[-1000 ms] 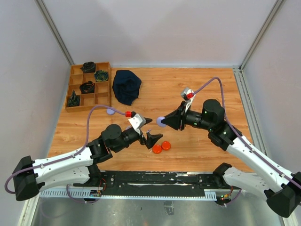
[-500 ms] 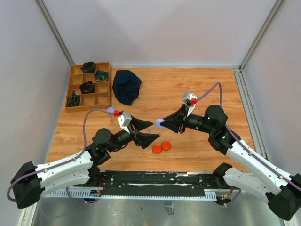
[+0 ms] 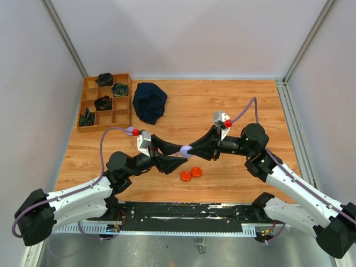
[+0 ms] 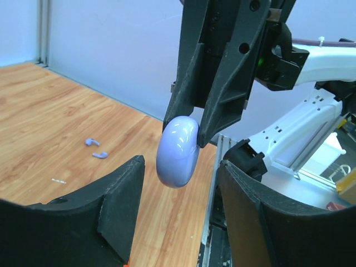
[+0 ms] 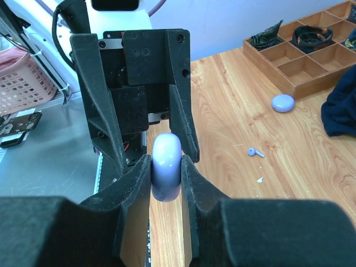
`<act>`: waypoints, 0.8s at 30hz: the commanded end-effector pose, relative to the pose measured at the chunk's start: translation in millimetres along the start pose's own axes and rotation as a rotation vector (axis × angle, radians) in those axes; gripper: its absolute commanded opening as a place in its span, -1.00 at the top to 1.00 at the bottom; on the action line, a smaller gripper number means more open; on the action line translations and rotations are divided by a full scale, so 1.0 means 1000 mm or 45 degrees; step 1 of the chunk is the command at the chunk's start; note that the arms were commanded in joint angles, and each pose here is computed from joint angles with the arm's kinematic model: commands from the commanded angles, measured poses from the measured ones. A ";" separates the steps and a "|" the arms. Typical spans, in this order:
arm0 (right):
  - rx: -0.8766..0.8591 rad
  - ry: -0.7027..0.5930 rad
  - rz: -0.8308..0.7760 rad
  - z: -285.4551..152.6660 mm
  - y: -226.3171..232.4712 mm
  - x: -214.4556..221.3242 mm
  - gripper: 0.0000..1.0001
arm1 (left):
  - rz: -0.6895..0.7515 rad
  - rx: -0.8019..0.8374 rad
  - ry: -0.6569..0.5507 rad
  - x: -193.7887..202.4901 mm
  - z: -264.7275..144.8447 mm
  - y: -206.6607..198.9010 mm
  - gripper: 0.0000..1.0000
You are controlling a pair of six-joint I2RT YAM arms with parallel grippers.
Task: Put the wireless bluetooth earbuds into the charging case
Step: Pick up the charging case at the center of the board.
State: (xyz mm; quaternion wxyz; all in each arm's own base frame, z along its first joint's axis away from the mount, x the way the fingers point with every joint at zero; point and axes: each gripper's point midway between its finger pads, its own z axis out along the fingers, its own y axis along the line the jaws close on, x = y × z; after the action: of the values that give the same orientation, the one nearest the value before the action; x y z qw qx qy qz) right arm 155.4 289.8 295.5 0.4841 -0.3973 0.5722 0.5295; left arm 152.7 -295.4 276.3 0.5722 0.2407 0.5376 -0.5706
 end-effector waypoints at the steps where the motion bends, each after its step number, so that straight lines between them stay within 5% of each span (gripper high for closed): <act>1: -0.082 -0.056 -0.101 0.000 0.010 -0.018 0.99 | 0.031 0.067 -0.034 -0.004 -0.002 -0.007 -0.16; 24: -0.118 -0.076 -0.125 0.002 0.016 -0.021 0.99 | 0.013 0.122 -0.058 -0.004 0.000 -0.014 0.06</act>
State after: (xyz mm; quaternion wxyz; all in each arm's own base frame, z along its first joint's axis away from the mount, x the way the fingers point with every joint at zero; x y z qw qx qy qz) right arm 148.1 292.0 304.8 0.4881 -0.4168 0.5424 0.5422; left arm 144.9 -297.8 273.1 0.5655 0.2530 0.5198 -0.5883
